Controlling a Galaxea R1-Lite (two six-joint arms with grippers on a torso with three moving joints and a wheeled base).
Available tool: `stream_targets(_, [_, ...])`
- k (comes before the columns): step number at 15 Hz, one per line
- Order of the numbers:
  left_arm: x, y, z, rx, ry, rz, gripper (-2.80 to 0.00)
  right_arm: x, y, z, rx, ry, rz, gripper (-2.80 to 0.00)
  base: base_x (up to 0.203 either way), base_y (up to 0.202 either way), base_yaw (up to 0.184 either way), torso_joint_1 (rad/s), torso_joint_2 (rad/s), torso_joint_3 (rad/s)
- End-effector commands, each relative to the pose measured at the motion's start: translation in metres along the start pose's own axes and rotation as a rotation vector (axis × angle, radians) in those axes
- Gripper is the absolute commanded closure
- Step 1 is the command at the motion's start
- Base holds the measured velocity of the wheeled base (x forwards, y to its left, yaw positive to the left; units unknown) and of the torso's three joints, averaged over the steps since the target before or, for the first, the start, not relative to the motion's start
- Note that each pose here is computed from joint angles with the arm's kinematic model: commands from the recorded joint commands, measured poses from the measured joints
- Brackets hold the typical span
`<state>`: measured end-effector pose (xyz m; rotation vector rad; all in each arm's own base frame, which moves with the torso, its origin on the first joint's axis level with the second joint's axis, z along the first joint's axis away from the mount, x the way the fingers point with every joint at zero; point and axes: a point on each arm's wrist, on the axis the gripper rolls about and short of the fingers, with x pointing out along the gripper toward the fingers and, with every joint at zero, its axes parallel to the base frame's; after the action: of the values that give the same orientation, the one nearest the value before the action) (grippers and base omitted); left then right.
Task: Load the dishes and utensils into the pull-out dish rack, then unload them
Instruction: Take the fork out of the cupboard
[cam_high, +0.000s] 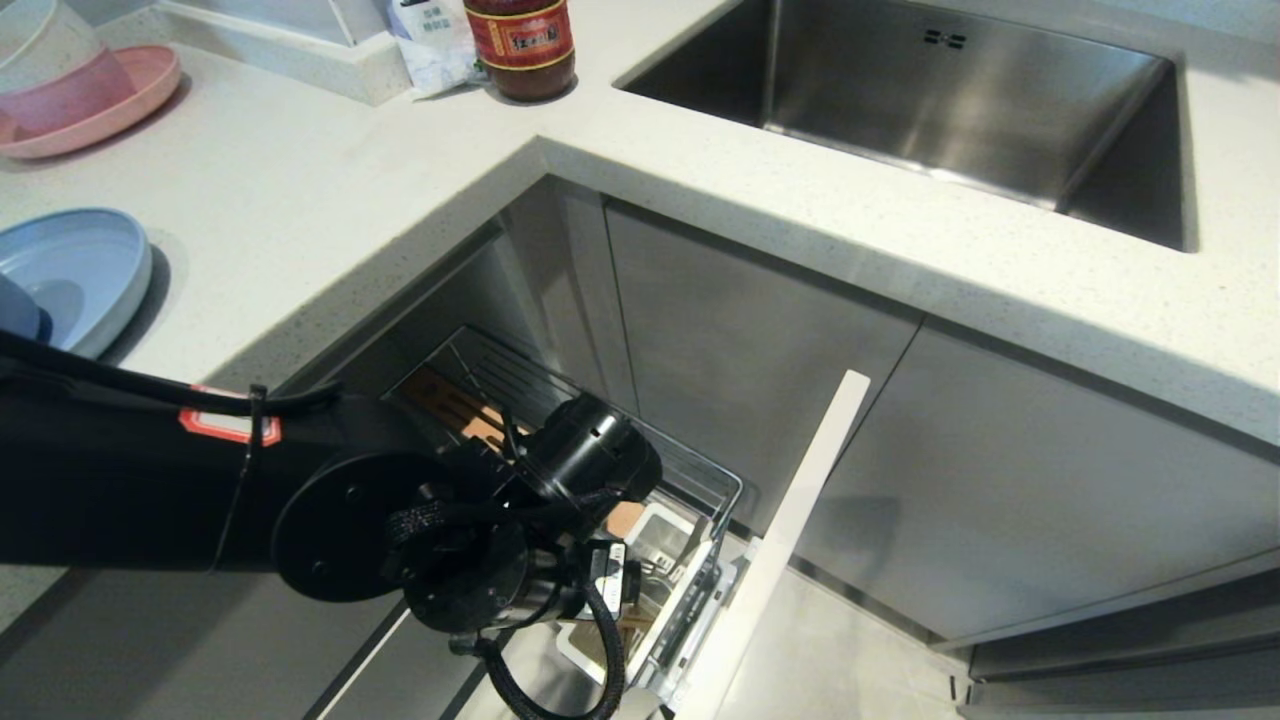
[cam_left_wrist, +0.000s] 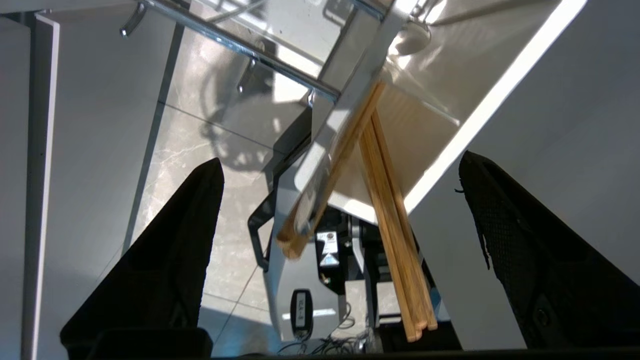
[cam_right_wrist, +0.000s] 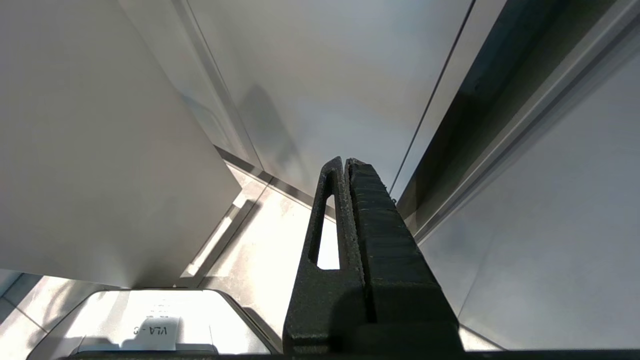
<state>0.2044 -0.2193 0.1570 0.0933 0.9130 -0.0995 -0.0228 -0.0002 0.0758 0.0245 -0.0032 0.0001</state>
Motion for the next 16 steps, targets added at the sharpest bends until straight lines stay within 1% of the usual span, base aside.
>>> stream_targets(1, [0.005, 0.0008, 0.0008, -0.012, -0.004, 0.008, -2.8, -0.0002, 0.0, -0.0005, 0.0, -0.003, 0.001, 0.0, 0.0, 0.0, 0.0, 0.0, 0.0, 0.0])
stream_targets(11, [0.0094, -0.0001, 0.0028, -0.024, -0.016, 0.004, -2.8, -0.0001, 0.0, -0.0005, 0.0, -0.002, 0.001, 0.0, 0.0, 0.0, 0.0, 0.0, 0.0, 0.0])
stream_targets(13, [0.012, 0.002, 0.0054, -0.04, -0.028, 0.005, -2.8, -0.0002, 0.0, -0.0005, 0.0, -0.003, 0.0, 0.0, 0.0, 0.0, 0.0, 0.0, 0.0, 0.0])
stream_targets(16, [0.0148, 0.0017, 0.0049, -0.039, -0.028, 0.016, -2.8, -0.0001, 0.0, -0.0005, 0.0, -0.002, 0.001, 0.0, 0.0, 0.0, 0.0, 0.0, 0.0, 0.0])
